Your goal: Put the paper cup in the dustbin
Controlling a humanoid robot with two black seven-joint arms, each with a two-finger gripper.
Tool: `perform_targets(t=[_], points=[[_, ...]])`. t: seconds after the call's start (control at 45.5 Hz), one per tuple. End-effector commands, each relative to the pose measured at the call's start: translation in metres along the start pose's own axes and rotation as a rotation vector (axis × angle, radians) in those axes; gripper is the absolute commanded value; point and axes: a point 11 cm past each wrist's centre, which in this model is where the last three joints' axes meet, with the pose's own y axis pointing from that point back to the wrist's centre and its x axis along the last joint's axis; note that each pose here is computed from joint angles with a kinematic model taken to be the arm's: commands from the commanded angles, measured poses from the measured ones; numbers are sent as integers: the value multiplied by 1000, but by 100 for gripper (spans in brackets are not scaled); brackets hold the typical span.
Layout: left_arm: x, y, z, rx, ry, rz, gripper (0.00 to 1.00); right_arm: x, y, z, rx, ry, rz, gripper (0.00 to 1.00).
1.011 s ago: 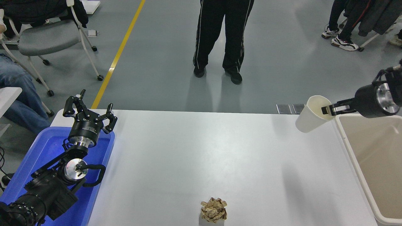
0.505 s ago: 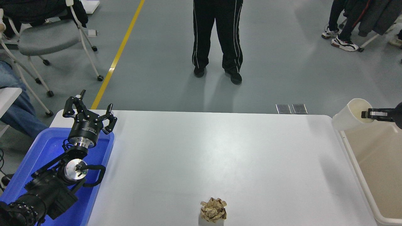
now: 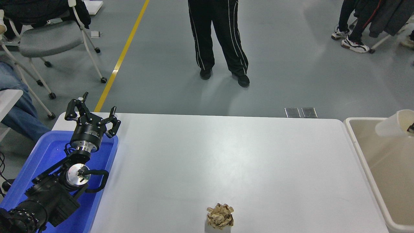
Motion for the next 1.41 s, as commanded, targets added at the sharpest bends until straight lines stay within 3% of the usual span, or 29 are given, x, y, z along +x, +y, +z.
perform_targets(t=[0.0,0.505,1.033,1.055,1.099,1.121,1.275,1.385], points=[[0,0,0,0,0,0,100,-21,-4,31,-81,-211,108,0],[0,0,0,-1,1,0,100,-86,4,86,-329,-487,254,0],[1,0,0,0,1,1,100,-106,5,91,-376,-574,288,0],[0,1,0,1,0,1,100,-106,5,91,-376,-572,290,12],[0,0,0,0,0,0,100,-105,5,92,-380,-569,300,65],[0,0,0,0,0,0,100,-104,6,92,-382,-566,307,80],[0,0,0,-1,1,0,100,-102,6,93,-390,-550,330,85],[1,0,0,0,1,1,100,-104,6,92,-389,-557,333,98]])
